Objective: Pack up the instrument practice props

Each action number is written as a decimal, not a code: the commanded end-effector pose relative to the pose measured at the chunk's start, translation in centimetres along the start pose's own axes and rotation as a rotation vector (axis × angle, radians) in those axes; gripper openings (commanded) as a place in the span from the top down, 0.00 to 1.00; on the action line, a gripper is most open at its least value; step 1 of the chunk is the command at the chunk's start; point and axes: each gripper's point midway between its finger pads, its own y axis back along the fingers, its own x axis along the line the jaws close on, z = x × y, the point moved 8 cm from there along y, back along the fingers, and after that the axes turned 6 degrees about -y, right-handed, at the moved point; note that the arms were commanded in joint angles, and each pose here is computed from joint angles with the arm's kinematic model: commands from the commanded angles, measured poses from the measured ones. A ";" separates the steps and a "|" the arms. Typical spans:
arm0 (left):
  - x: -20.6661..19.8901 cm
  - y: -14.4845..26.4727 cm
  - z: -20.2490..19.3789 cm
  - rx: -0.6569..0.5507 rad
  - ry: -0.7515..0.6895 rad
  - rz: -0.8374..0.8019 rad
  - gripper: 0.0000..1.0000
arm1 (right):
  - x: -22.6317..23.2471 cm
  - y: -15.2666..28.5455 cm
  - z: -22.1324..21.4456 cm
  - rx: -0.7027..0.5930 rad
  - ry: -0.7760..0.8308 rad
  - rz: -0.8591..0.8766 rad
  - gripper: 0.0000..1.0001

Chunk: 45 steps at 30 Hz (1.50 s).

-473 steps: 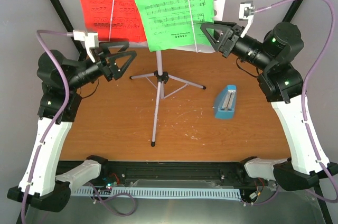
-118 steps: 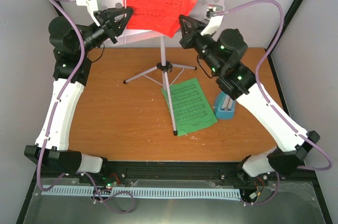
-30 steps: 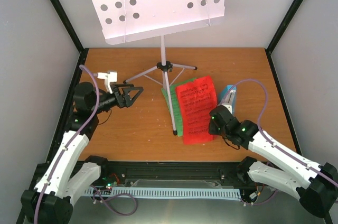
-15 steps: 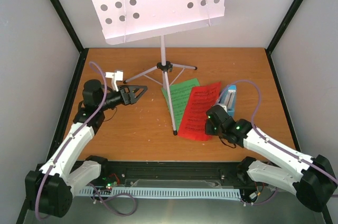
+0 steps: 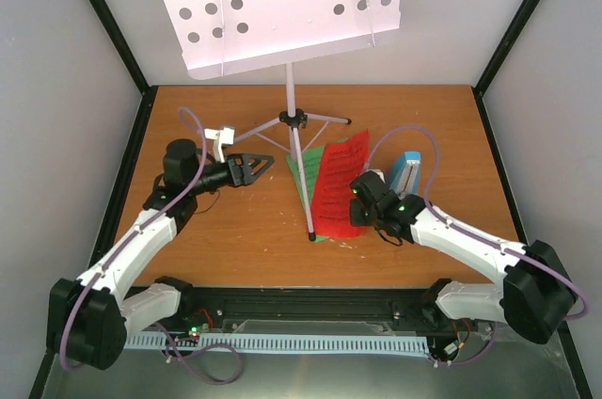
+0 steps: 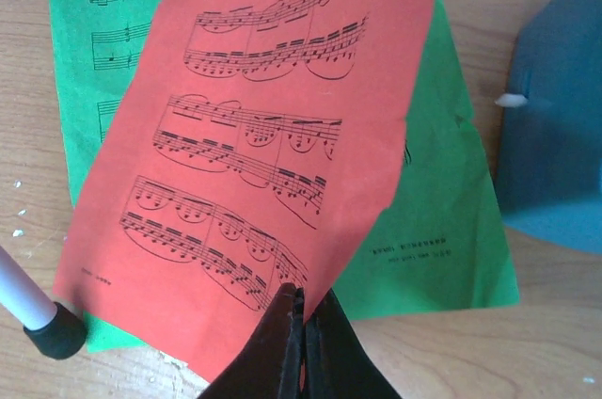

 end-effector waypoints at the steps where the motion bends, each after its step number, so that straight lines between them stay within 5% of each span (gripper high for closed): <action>1: -0.8 -1.9 0.3 0.012 -0.036 -0.007 0.16 | 1.1 -0.5 1.7 -0.058 0.017 0.019 0.97; 9: -1.2 -6.8 -0.2 0.062 -0.041 0.028 0.23 | 1.1 -1.1 2.4 -0.072 0.007 0.000 0.92; 16: 0.2 -10.4 0.0 0.084 -0.034 0.131 0.27 | 0.4 2.4 3.3 -0.181 -0.023 0.054 0.38; 22: 1.3 -12.0 -0.2 0.092 -0.026 0.151 0.30 | -0.5 5.9 4.0 -0.299 -0.070 0.116 0.16; 38: 2.4 -13.3 -0.6 0.141 -0.080 0.198 0.97 | -1.6 8.1 4.5 -0.389 -0.104 0.085 0.06; 45: 1.4 -11.2 -1.7 0.224 -0.187 0.172 1.00 | -1.9 9.0 4.7 -0.423 -0.126 0.097 0.05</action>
